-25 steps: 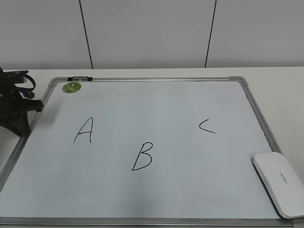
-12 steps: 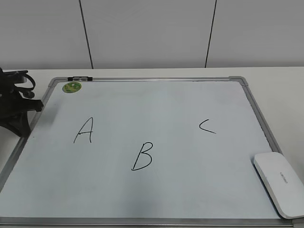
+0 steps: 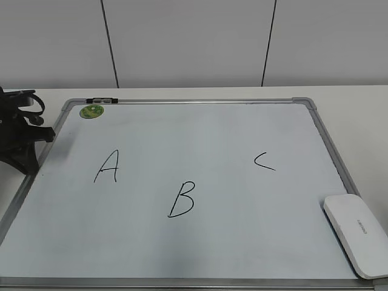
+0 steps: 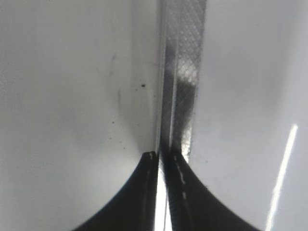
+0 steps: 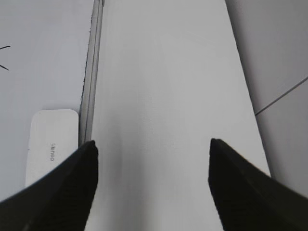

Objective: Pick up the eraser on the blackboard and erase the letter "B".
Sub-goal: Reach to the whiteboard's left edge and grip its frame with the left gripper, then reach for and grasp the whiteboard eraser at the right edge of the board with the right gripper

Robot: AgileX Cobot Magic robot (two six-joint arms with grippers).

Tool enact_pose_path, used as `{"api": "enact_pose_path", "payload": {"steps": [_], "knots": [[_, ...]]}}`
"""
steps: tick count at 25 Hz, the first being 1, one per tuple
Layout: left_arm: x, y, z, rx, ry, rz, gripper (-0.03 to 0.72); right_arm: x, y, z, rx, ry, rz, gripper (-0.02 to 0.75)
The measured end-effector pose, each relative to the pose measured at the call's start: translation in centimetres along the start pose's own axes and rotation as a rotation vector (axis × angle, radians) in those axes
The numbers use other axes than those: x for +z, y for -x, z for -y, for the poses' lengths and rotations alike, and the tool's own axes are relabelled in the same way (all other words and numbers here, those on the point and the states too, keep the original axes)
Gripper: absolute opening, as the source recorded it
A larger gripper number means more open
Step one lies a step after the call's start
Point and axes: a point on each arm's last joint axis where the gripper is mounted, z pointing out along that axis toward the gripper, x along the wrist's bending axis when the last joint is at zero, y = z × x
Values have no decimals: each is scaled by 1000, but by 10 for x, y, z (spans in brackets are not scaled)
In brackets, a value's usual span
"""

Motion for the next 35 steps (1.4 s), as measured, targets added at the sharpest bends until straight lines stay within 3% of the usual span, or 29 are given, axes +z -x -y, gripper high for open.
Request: {"api": "enact_pose_path", "payload": {"steps": [15, 24, 29, 35], "knots": [[0, 1, 0, -6, 0, 8, 30, 70, -36, -26, 65, -347, -280, 534], [0, 1, 0, -6, 0, 10, 31, 115, -53, -17, 62, -597, -345, 534], [0, 1, 0, -7, 0, 11, 31, 130, -63, -12, 30, -659, -424, 534], [0, 1, 0, -7, 0, 11, 32, 149, -68, -10, 30, -721, -440, 534]]}}
